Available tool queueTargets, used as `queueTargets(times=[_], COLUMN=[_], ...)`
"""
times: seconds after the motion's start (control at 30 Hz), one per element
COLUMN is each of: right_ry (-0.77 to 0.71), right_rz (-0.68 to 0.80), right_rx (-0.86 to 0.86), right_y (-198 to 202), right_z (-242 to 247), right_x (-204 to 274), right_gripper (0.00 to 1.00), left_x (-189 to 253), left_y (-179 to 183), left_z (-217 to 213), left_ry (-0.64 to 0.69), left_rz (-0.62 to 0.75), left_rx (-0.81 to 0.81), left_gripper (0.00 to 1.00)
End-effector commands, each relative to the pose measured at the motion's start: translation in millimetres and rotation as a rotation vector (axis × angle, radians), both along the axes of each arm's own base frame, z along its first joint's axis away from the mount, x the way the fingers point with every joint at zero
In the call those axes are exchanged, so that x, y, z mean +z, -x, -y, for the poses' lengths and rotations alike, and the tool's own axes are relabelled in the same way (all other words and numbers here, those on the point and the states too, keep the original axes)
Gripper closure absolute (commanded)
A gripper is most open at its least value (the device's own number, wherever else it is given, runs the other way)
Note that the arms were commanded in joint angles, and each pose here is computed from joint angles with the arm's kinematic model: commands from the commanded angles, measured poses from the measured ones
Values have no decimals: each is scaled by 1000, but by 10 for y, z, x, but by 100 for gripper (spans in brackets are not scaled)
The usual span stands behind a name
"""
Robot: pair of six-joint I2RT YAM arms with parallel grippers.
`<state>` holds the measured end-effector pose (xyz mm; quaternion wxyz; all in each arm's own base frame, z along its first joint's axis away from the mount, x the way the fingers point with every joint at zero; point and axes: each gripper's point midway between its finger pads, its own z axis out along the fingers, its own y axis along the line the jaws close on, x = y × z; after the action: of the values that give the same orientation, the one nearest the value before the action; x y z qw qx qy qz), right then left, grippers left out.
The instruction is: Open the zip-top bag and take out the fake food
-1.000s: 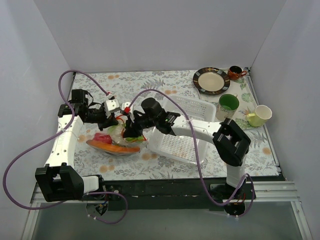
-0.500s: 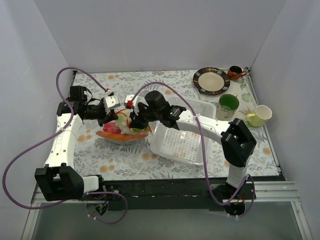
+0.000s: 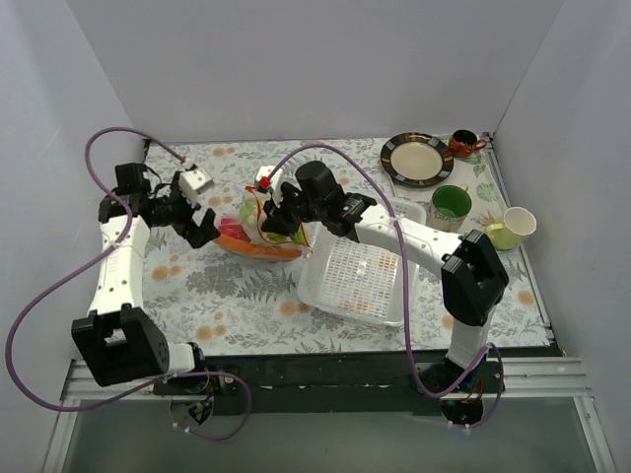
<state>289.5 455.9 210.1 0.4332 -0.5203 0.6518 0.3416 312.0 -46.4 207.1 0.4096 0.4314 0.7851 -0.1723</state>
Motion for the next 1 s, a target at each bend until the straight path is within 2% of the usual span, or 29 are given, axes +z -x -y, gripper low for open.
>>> queueTargets(times=[0.0, 0.03, 0.13, 0.17, 0.27, 0.33, 0.43, 0.77, 0.87, 0.97], right_ry=[-188, -200, -228, -225, -235, -226, -210, -164, -161, -116], right_rz=[113, 118, 107, 98, 96, 87, 71, 65, 89, 102], right_rx=[78, 83, 106, 115, 142, 152, 159, 162, 157, 146], right_y=[32, 11, -27, -34, 42, 86, 119, 108, 61, 16], right_z=[-273, -308, -472, -520, -578, -580, -578, -574, -593, -567], right_x=[800, 845, 959, 930, 936, 853, 724, 485, 509, 433], right_gripper=[84, 84, 84, 85, 84, 84, 84, 84, 84, 85], left_x=[113, 139, -261, -364, -466, -395, -241, -90, -250, -528], left_y=[-601, -695, -642, -509, -361, -302, -179, 4, 29, -32], left_z=[-598, -693, -574, -497, -351, -238, -121, -61, -28, -89], left_ry=[159, 183, 259, 300, 410, 467, 566, 545, 556, 524], left_rz=[31, 26, -158, -246, -313, -268, -333, -321, -415, -600], left_rx=[250, 274, 183, 163, 89, -3, -18, -7, 14, 90], left_gripper=[2, 2, 2, 2, 2, 2, 2, 2, 2, 2])
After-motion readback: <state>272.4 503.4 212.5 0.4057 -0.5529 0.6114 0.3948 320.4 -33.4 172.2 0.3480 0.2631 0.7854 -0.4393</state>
